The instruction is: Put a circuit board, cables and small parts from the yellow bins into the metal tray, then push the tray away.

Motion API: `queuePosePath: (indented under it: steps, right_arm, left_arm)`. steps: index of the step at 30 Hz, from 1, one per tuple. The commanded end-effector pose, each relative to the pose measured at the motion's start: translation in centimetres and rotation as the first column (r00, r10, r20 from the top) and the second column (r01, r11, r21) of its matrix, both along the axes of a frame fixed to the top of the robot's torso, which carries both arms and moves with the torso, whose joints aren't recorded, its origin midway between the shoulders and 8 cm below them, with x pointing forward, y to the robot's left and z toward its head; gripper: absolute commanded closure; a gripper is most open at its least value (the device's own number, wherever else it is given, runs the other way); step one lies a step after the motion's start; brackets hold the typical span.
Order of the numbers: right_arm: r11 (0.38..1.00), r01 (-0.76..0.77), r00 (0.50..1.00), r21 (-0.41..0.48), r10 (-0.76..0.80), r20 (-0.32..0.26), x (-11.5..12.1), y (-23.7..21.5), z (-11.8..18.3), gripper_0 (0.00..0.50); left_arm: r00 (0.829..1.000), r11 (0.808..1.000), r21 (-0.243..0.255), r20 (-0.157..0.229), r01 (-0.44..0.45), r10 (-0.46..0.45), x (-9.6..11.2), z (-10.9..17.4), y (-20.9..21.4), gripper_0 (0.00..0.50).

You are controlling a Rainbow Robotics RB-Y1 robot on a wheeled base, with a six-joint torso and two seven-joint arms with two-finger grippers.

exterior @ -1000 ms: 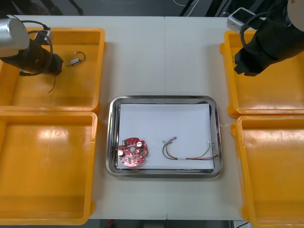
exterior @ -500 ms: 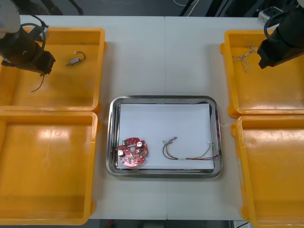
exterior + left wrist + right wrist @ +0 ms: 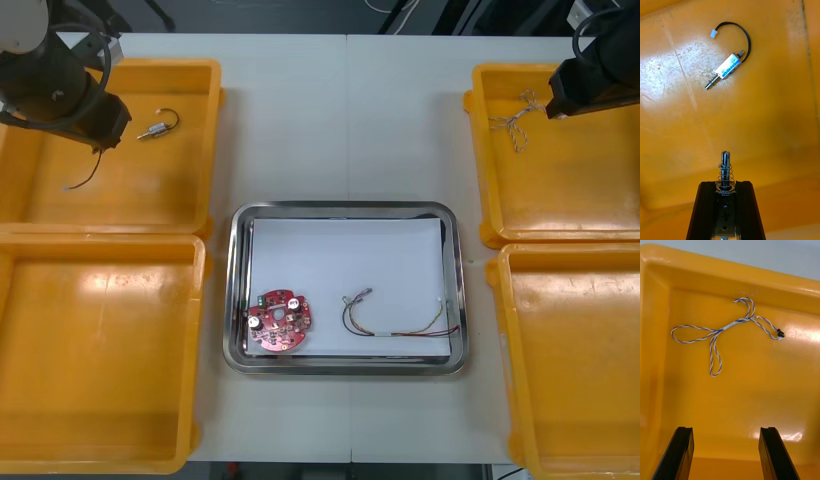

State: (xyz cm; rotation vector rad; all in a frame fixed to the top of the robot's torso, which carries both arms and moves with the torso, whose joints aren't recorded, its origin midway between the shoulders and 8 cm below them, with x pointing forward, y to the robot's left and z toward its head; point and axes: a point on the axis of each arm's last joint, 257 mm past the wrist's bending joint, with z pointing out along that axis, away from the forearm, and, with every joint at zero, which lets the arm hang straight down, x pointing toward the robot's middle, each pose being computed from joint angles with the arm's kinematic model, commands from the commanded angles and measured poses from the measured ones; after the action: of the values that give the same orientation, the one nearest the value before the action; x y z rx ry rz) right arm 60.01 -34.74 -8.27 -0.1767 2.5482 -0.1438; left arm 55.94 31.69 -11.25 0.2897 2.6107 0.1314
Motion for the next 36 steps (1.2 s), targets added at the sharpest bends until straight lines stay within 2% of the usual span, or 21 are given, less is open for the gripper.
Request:
queuePosePath:
  steps: [1, 9, 14, 18, 25, 30, 36]
  right_arm:
    - [0.998, 0.025, 0.993, 0.050, -0.030, 0.110, 2.7, 1.2, 3.8, 0.000]
    - [0.989, 0.052, 0.987, 0.136, -0.072, 0.147, 5.4, 1.9, 3.9, 0.000]
    - [0.986, 0.072, 0.986, 0.154, -0.093, 0.137, 6.3, 2.0, 2.2, 0.000]
    - [0.984, 0.087, 0.985, 0.158, -0.109, 0.136, 6.7, 1.6, 1.2, 0.000]
    - [0.978, 0.121, 0.984, 0.167, -0.140, 0.107, 7.4, 1.4, -0.3, 0.000]
    - [0.972, 0.134, 0.982, 0.193, -0.156, 0.106, 8.0, 1.8, -0.6, 0.000]
    - [0.966, 0.144, 0.980, 0.215, -0.169, 0.102, 8.4, 2.2, -1.2, 0.000]
  left_arm:
    - [0.994, 0.991, -0.075, 0.019, -0.110, 0.112, -1.5, 1.4, -2.8, 0.500]
    - [0.989, 0.984, -0.115, 0.035, -0.137, 0.142, -3.0, 1.1, -8.5, 0.500]
    - [0.987, 0.978, -0.150, 0.049, -0.145, 0.154, -3.6, 0.5, -12.5, 0.500]
    - [0.986, 0.977, -0.153, 0.054, -0.150, 0.160, -4.1, -0.1, -14.6, 0.500]
    - [0.984, 0.973, -0.162, 0.054, -0.162, 0.172, -5.5, -2.7, -19.2, 0.500]
    - [0.983, 0.974, -0.166, 0.070, -0.156, 0.169, -5.9, -4.6, -21.6, 0.500]
    - [0.982, 0.972, -0.163, 0.055, -0.169, 0.180, -6.4, -7.3, -23.1, 0.500]
